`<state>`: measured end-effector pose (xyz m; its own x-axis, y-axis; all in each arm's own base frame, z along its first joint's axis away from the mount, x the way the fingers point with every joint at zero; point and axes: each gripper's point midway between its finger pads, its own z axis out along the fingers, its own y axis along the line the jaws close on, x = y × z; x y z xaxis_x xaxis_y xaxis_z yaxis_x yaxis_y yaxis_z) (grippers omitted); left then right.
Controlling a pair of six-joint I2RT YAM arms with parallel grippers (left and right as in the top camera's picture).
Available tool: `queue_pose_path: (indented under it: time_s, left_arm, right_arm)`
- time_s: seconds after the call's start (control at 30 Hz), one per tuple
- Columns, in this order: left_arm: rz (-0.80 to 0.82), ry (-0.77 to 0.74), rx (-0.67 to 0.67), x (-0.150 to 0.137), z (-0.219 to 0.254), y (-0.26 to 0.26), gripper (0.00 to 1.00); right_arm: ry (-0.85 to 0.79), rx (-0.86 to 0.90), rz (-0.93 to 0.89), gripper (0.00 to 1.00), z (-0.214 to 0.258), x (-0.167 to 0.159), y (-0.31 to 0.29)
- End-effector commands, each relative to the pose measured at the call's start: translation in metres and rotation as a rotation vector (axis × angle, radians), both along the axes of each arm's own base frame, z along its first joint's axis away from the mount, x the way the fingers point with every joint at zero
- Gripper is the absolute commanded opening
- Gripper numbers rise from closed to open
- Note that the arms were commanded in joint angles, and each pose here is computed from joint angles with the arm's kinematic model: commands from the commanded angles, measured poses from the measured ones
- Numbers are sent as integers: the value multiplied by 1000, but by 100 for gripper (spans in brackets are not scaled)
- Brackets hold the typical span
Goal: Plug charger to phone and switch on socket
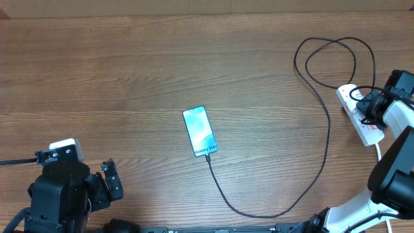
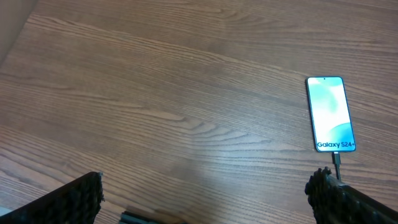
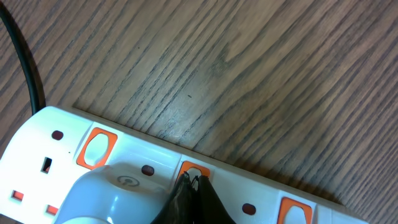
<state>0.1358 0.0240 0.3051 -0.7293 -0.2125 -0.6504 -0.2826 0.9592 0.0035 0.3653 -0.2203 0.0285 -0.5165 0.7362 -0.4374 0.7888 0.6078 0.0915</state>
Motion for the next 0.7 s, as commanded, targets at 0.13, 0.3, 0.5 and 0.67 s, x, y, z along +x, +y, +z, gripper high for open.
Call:
queue_pose_path:
  time_s: [0.13,0.3,0.5,0.67]
  left_arm:
    - [16,-5,-6,-1,0,1,100]
    - [16,-6,-6,-1,0,1,100]
    - [16,-6,-6,-1,0,1,100]
    - [20,-15,-8,-3,1,2,100]
  right_arm:
    - [2,124,115,4,-15,11,50]
    - [29,132,158,4,-18,13,69]
    - [79,134,143,4,-22,2,70]
    - [171,79,28,4,-18,-22,53]
